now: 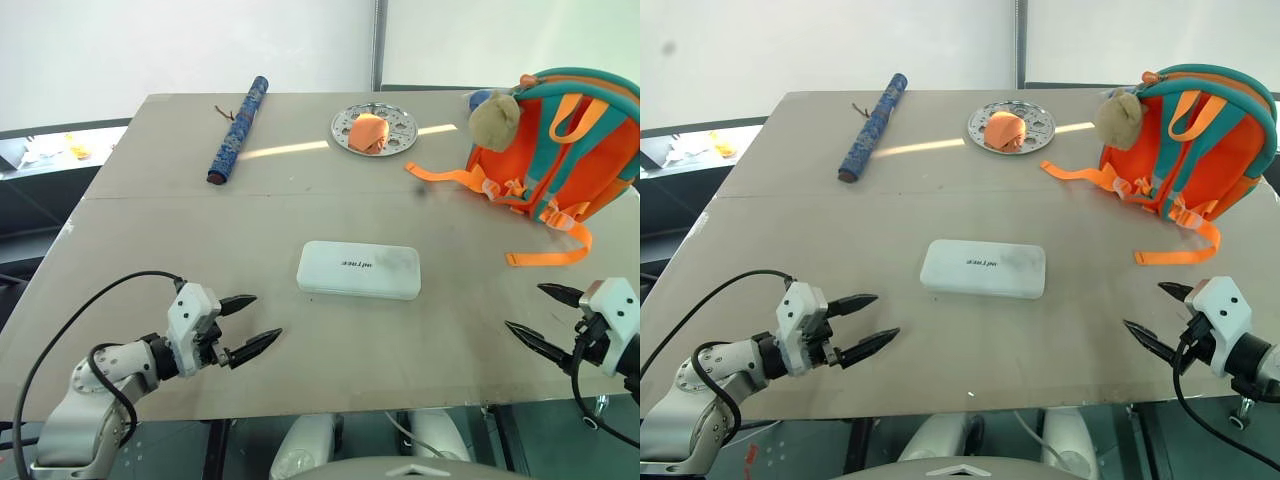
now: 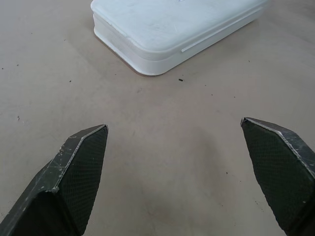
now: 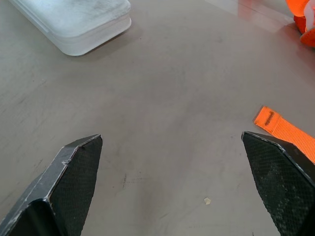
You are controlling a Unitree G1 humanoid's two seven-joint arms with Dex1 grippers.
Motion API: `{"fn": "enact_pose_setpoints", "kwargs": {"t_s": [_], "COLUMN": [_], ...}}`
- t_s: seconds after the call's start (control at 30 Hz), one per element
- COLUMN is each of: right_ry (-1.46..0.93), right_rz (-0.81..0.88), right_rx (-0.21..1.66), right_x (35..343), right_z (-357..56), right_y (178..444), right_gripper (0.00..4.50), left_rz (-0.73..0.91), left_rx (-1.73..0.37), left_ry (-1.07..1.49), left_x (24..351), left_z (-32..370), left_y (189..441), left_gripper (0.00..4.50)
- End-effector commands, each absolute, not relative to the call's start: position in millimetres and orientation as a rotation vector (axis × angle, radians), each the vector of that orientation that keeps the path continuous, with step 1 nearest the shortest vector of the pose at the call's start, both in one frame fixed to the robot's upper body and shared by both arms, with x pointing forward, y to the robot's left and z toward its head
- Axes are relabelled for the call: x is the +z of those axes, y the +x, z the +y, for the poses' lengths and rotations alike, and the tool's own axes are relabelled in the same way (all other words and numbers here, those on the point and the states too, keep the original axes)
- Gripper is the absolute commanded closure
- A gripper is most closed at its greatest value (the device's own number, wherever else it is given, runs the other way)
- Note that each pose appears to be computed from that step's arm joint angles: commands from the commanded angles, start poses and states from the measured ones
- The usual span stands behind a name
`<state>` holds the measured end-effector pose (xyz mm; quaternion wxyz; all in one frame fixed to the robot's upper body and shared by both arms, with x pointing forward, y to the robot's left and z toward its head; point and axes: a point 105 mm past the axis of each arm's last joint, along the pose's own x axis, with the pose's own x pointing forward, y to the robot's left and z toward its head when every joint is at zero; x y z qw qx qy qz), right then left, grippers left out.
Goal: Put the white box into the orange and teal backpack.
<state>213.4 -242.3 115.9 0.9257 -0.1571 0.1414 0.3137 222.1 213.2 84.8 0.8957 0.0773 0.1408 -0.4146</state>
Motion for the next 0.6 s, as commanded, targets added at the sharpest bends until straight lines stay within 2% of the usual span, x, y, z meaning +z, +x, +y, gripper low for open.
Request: {"fn": "enact_pose_setpoints", "kwargs": {"t_s": [0.03,0.1,0.23,0.3,0.4,0.5,0.53,0.6], "right_ry": [-0.328,-0.329,-0.377,-0.328,-0.256,-0.205,-0.204,-0.204], "right_rz": [0.199,0.129,0.090,0.104,0.087,0.090,0.093,0.121], "right_rx": [0.621,0.582,0.513,0.465,0.354,0.309,0.304,0.299], "right_x": [128.6,138.2,144.4,143.4,147.4,148.7,148.2,143.7], "right_z": [-234.0,-225.3,-213.2,-213.0,-213.8,-204.2,-199.2,-191.1], "right_y": [218.3,223.2,233.8,242.4,257.9,267.6,271.0,276.0], "right_gripper": [0.03,0.03,0.03,0.00,0.70,1.96,2.59,3.51], "left_rz": [0.203,0.130,0.076,0.063,0.092,0.099,0.104,0.153], "left_rx": [-0.866,-0.853,-0.795,-0.754,-0.680,-0.623,-0.599,-0.530], "left_ry": [0.189,0.175,0.137,0.032,-0.032,-0.064,-0.068,-0.078], "left_x": [105.3,119.8,132.4,139.9,142.2,147.5,148.6,144.2], "left_z": [205.4,196.8,194.6,195.8,197.2,195.7,196.0,200.5], "left_y": [234.9,251.7,273.4,282.8,296.8,307.2,310.8,317.9], "left_gripper": [0.07,0.07,0.07,0.47,1.53,2.75,3.37,4.33]}}
